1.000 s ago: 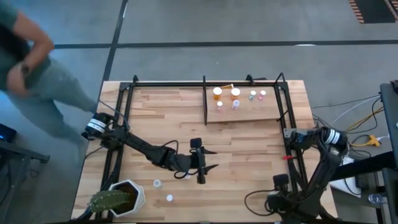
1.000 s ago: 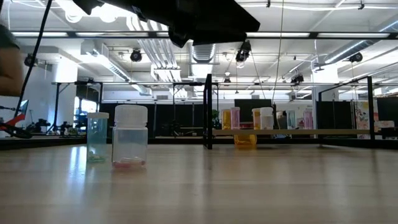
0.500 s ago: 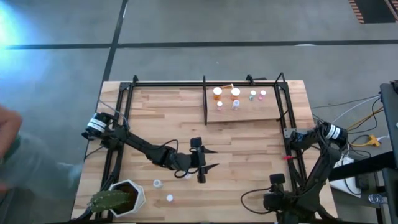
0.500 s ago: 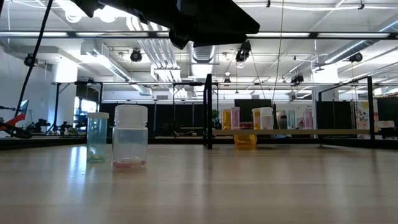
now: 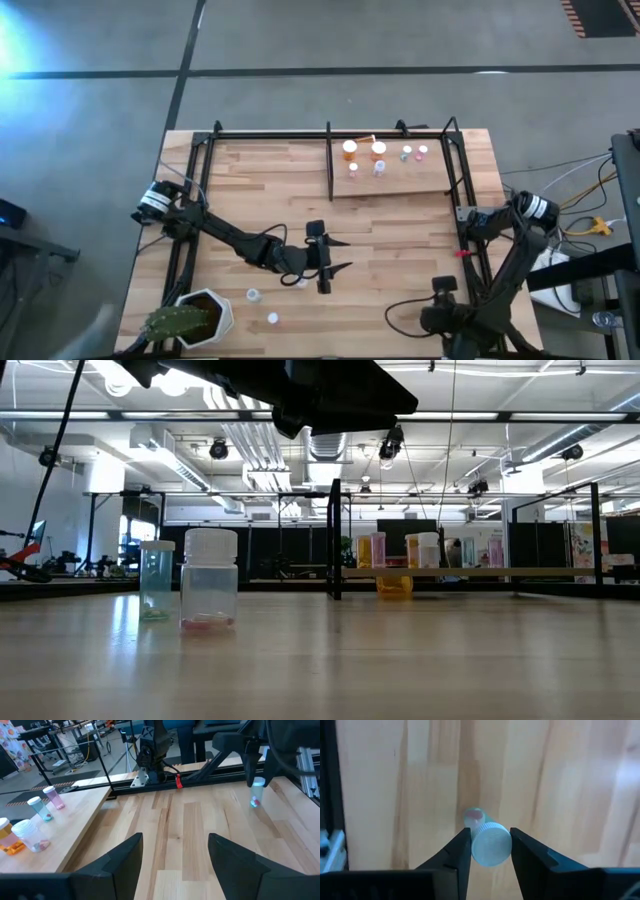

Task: Pick and place medicine bottles onto shelf by color
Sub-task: Put the bottom blue pill bottle on the shelf

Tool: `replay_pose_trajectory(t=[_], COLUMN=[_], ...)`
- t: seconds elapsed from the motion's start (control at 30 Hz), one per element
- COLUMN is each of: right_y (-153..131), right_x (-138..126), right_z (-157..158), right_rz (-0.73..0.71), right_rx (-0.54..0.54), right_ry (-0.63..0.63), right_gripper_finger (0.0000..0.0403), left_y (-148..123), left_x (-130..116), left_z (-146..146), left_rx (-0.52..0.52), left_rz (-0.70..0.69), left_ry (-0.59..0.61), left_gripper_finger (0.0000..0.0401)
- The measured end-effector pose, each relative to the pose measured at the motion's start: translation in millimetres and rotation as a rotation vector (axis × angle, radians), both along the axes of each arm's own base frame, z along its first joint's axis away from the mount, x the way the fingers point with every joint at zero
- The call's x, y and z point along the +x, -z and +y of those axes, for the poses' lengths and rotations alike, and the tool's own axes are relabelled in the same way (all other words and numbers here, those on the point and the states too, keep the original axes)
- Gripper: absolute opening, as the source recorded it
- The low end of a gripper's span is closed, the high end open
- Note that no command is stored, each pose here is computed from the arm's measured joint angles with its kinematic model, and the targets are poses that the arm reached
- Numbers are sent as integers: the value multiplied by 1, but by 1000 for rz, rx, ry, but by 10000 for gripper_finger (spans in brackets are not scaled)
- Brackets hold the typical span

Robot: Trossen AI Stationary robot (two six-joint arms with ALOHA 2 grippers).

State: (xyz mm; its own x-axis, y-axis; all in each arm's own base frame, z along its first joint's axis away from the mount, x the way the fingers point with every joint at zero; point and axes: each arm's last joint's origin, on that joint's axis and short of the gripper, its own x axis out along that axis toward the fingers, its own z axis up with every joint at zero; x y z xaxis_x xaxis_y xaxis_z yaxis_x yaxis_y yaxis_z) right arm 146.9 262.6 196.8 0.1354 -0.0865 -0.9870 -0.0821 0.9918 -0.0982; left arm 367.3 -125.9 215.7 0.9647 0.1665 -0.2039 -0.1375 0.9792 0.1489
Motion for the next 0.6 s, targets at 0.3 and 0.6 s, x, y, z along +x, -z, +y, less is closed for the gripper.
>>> replay_pose_trajectory(t=[0.3, 0.6], right_y=[-48, -59], right_x=[63, 85], right_z=[-83, -260], right_rz=[-150, -133], right_rx=[9, -99], right_ry=[57, 360], right_gripper_finger=[108, 108], left_y=[0, 0], left_x=[0, 0], left_z=[0, 0], left_rx=[-1, -3], left_rz=[-1, -1], left_ry=[-1, 4], left_gripper_finger=[208, 208])
